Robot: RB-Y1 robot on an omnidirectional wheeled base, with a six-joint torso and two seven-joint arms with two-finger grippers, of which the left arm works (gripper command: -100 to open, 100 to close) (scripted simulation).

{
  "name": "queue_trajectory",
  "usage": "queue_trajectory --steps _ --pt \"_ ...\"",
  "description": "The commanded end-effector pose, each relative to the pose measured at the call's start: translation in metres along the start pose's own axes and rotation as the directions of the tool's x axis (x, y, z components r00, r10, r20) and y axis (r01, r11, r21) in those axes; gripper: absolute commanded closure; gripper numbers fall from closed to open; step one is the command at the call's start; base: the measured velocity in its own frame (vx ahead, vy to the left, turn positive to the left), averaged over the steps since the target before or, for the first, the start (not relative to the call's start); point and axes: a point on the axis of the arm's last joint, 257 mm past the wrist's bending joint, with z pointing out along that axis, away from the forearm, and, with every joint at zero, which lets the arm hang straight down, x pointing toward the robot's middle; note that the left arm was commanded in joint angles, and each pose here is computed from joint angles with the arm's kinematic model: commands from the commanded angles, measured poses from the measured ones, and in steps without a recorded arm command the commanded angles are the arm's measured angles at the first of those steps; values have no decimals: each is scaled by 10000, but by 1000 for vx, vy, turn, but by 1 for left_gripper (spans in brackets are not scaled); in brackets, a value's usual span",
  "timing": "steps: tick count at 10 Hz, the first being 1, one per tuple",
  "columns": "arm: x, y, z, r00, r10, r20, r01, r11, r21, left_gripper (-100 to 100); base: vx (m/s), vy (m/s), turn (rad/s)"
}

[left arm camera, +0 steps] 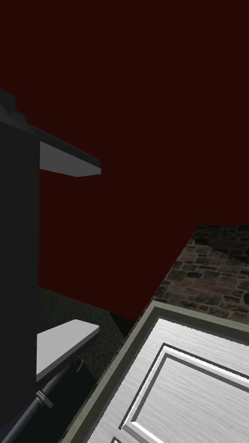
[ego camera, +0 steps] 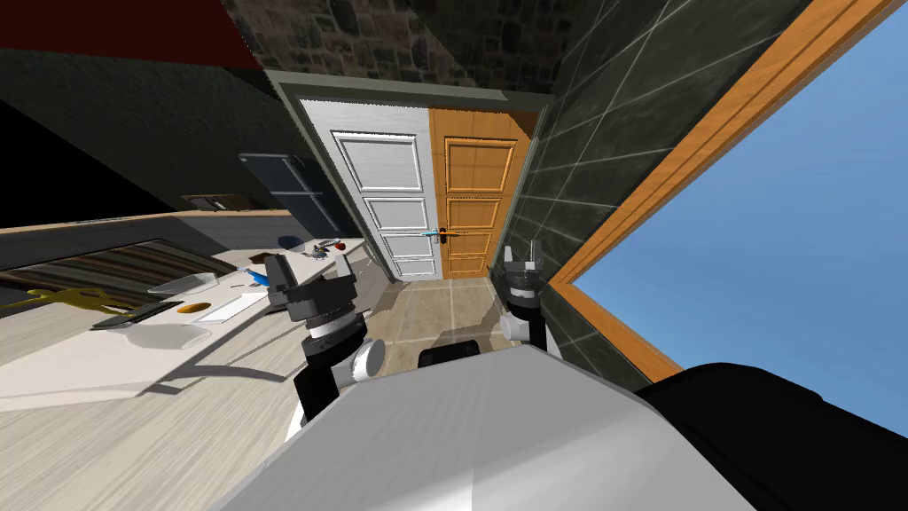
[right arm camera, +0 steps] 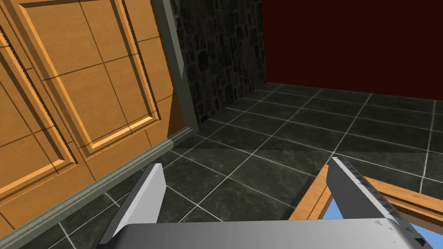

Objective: Pull the door open

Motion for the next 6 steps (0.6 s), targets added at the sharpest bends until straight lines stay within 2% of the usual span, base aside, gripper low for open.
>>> queue_trajectory --steps 1,2,6 --pt "-9 122 -26 10000 -5 -92 3 9996 -265 -100 71 -16 -64" --pt "-14 166 -36 9999 -7 -121 3 9994 -360 -100 104 -11 -47" --pt "-73 560 -136 9994 -8 -340 -33 9926 -1212 -100 136 -28 -66"
